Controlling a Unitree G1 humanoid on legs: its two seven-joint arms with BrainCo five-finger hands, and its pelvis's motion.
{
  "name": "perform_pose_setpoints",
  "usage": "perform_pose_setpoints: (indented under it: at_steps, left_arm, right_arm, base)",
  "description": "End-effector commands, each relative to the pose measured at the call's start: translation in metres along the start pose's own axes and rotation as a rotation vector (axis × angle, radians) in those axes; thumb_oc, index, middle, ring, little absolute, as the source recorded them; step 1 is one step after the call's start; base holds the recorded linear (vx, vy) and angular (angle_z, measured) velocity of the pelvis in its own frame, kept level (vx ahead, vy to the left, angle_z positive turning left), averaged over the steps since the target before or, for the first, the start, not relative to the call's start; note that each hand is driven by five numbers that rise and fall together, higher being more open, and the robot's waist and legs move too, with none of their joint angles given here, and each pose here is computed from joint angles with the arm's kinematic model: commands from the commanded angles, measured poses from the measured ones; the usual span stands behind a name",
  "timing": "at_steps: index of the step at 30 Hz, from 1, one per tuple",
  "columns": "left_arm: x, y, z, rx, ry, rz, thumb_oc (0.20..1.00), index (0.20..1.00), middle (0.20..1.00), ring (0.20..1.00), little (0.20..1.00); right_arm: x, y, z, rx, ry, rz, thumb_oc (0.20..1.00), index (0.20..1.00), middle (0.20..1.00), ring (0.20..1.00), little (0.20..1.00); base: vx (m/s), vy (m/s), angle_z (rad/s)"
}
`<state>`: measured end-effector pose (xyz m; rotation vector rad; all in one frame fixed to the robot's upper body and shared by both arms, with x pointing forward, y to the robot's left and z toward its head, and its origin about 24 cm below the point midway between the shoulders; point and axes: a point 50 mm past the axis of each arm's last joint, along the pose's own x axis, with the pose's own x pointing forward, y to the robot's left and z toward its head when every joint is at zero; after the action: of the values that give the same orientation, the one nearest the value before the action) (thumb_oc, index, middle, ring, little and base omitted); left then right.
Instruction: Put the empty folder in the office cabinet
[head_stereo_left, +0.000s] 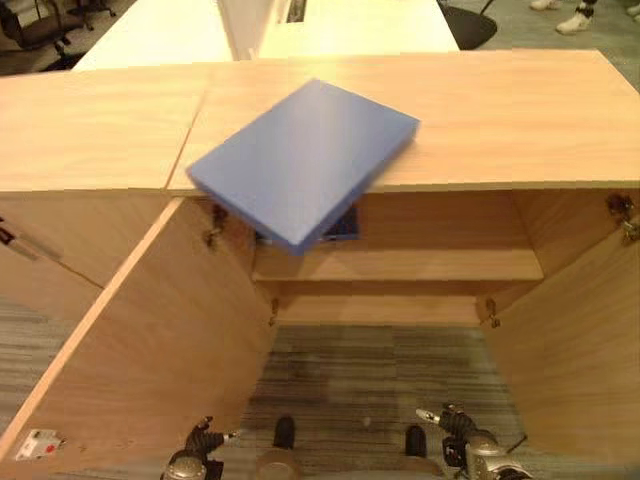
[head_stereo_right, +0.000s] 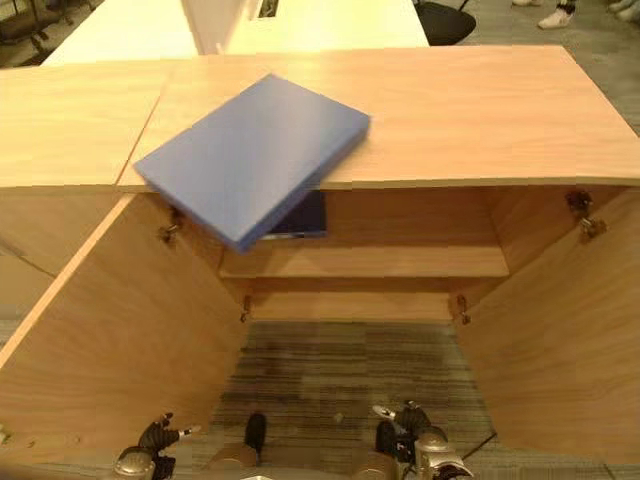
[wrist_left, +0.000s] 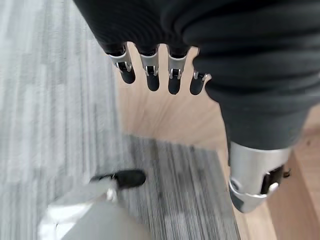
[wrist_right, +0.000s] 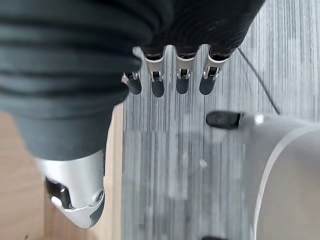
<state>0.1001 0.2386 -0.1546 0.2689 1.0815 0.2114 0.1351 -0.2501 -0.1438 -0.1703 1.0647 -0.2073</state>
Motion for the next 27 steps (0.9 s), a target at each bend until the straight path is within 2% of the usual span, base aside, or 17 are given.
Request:
perform_pose_setpoints:
  at_steps: [1,7,16,23,27]
  left_arm:
    - [0.007,0.033,0.02,0.001,-0.047,0.096,1.0,1.0,1.0,1.0,1.0]
    - [0.005,0.017,0.014,-0.043,-0.029,0.057,1.0,1.0,1.0,1.0,1.0]
    - [0.004,0.004,0.014,-0.004,-0.033,-0.008,1.0,1.0,1.0,1.0,1.0]
    - [0.003,0.013,0.006,0.056,-0.002,-0.004,1.0,1.0,1.0,1.0,1.0]
    - [0.005,0.022,0.013,0.077,-0.023,0.013,1.0,1.0,1.0,1.0,1.0]
  right_arm:
    - [0.002,0.01,0.018,-0.047,-0.07,0.036,1.0,1.0,1.0,1.0,1.0]
    - [0.002,-0.006,0.02,-0.112,-0.074,0.006,1.0,1.0,1.0,1.0,1.0]
    - [-0.002,-0.022,-0.005,-0.059,0.011,-0.046,1.0,1.0,1.0,1.0,1.0]
    - [-0.003,-0.008,-0.015,-0.07,0.037,-0.009,1.0,1.0,1.0,1.0,1.0]
    - [-0.001,0.0,-0.005,-0.052,0.011,0.007,1.0,1.0,1.0,1.0,1.0]
  base:
    - [0.01,-0.373,0.23]
    - [-0.02,-0.268,0.08]
    - [-0.04,-0.247,0.23]
    - [0.1,0.081,-0.04]
    - [0.0,0.146,-0.27]
